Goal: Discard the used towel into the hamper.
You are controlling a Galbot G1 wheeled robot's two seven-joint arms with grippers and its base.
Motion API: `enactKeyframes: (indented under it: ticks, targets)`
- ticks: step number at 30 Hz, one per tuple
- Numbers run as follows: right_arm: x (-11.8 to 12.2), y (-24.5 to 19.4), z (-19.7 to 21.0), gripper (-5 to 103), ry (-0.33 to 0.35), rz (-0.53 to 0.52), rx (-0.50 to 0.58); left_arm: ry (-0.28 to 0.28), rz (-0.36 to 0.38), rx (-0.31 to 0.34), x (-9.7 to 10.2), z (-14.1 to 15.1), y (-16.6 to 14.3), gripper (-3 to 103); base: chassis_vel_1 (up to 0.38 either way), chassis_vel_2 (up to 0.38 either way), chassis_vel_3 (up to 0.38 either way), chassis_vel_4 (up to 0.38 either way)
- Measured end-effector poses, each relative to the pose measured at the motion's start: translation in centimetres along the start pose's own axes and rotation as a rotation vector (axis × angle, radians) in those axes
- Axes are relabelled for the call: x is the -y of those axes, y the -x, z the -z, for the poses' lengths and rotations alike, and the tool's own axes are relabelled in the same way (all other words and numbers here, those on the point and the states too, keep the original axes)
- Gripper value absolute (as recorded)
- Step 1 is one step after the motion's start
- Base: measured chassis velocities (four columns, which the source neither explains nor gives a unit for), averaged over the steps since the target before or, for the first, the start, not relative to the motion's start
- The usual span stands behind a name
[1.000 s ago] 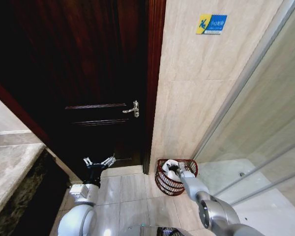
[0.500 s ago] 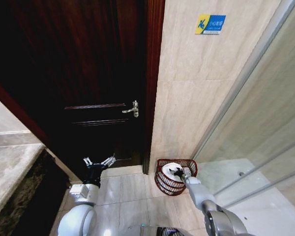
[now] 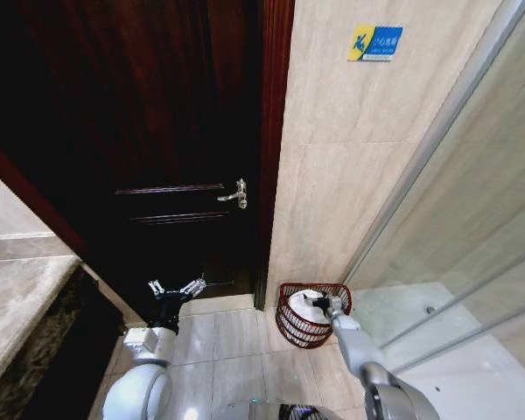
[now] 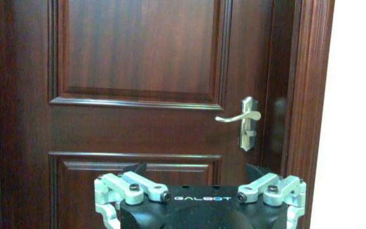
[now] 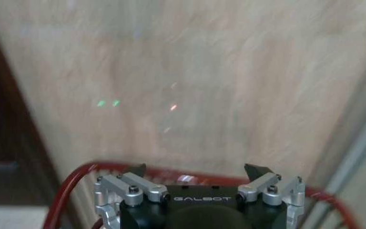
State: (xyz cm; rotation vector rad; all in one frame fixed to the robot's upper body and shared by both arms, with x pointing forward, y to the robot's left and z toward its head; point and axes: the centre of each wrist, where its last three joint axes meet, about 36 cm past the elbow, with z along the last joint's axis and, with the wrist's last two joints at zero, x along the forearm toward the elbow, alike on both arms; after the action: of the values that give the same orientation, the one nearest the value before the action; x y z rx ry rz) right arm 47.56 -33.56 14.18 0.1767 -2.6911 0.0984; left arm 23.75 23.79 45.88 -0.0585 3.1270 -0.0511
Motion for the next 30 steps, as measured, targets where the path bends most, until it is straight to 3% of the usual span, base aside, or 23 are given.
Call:
enactKeyframes:
  ticks: [6,11,17,30]
  targets:
    - [0.4,-5.4,2.6,100,0.071,-0.075,0.133,0.000,0.000,0.000,0.0,0.0,0.0,100,0.000,0.000,0.000,0.000]
    - [0.3,-9.9,6.0,100,0.079,-0.088,0.234,0.000,0.000,0.000,0.0,0.0,0.0,100,0.000,0.000,0.000,0.000]
    - [-2.0,-16.7,9.5,100,0.134,-0.127,0.325,0.000,0.000,0.000,0.0,0.0,0.0,100,0.000,0.000,0.000,0.000]
    - [-6.0,-29.0,16.1,100,0.180,-0.208,0.464,0.000,0.000,0.000,0.0,0.0,0.0,100,0.000,0.000,0.000,0.000]
